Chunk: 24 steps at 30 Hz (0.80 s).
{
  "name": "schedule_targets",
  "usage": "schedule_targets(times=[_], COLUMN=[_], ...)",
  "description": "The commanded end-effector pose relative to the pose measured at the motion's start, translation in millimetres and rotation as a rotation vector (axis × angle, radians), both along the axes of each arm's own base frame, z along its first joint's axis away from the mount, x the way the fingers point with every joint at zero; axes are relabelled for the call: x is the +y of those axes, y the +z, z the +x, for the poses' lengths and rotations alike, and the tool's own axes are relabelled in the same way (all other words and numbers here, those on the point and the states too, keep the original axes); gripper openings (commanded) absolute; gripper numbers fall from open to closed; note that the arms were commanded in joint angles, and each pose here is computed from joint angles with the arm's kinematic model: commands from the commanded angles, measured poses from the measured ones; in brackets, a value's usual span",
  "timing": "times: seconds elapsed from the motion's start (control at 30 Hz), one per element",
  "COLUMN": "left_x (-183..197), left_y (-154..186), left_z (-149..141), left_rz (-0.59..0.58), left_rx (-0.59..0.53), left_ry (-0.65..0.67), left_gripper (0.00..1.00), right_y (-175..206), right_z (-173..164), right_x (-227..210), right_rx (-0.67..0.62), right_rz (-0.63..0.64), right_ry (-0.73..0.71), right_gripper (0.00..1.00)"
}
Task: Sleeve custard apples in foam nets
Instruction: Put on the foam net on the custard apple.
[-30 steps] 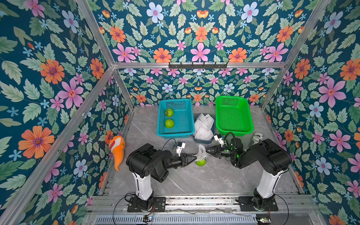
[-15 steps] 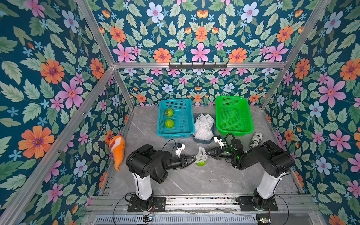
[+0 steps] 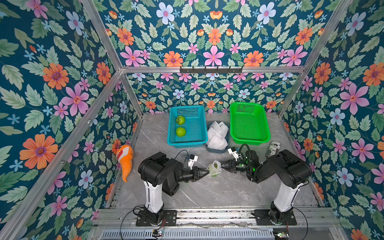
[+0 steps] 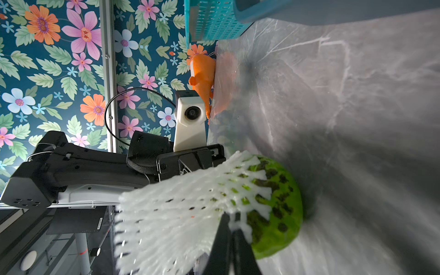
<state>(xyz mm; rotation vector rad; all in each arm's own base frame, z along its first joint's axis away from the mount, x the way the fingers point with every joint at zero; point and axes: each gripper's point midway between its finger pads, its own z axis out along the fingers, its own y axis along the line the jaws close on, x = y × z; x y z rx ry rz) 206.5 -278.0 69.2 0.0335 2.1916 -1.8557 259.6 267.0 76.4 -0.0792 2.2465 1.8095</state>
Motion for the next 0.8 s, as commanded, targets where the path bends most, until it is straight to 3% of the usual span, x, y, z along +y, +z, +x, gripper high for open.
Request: schedule_targets(times=[0.0, 0.77], left_x=[-3, 2], left_y=[16, -11], left_z=[-1, 5], left_rz=[-0.05, -0.002], left_rx=[-0.1, -0.026], left_ry=[-0.022, 0.007], left_gripper=[0.0, 0.0], right_y=[-3, -27], right_z=[0, 10], right_x=[-1, -4], right_rx=[-0.028, 0.017], right_rz=[-0.02, -0.077], right_ry=[-0.001, -0.055], right_gripper=[0.0, 0.0])
